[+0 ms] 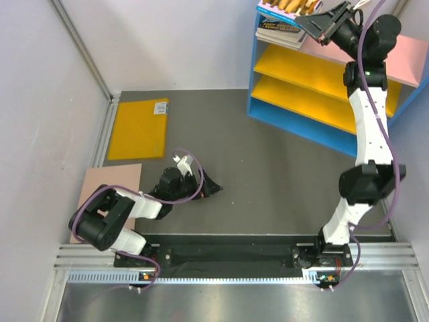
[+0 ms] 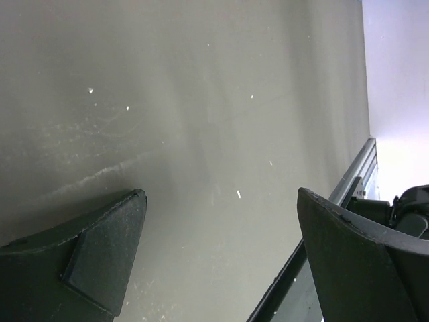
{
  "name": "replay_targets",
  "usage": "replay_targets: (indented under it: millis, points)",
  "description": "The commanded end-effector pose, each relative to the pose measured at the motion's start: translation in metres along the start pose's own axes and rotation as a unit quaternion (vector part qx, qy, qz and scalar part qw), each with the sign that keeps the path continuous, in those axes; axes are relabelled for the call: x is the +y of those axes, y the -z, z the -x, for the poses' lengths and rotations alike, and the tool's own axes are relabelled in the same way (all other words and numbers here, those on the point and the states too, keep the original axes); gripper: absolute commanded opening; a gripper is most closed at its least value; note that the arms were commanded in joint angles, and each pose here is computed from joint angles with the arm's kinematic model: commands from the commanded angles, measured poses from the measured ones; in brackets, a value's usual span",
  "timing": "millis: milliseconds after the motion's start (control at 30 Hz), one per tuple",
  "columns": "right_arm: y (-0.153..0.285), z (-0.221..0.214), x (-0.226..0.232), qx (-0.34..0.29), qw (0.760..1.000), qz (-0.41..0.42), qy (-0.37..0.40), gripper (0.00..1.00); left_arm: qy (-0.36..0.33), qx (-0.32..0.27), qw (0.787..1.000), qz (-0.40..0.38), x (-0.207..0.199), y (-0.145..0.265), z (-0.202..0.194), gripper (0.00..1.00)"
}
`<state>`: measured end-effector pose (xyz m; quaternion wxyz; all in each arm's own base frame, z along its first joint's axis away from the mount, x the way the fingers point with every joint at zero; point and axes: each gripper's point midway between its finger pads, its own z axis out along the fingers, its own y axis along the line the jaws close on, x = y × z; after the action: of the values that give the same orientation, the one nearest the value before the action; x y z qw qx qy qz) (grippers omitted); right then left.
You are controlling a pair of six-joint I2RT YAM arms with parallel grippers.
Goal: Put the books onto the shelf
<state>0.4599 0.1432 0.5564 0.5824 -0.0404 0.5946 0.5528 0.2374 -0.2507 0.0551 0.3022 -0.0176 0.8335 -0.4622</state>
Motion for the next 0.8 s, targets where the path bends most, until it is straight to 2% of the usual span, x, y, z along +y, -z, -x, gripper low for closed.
replay_targets:
  millis: [0,200,767]
  points:
    - [0.005,0.032,0.022,0.002,0.996,0.078,-0.039,0.00,0.000,0.007,1.000,-0.007,-0.001,-0.004,-0.003,0.99]
    - [0.003,0.051,0.003,-0.012,0.993,0.086,-0.076,0.00,0.002,0.012,1.000,-0.008,0.000,-0.007,-0.005,0.99]
    - [0.009,0.014,-0.024,0.063,0.989,0.060,-0.120,0.00,0.005,0.020,1.000,-0.009,0.000,-0.011,-0.008,0.99]
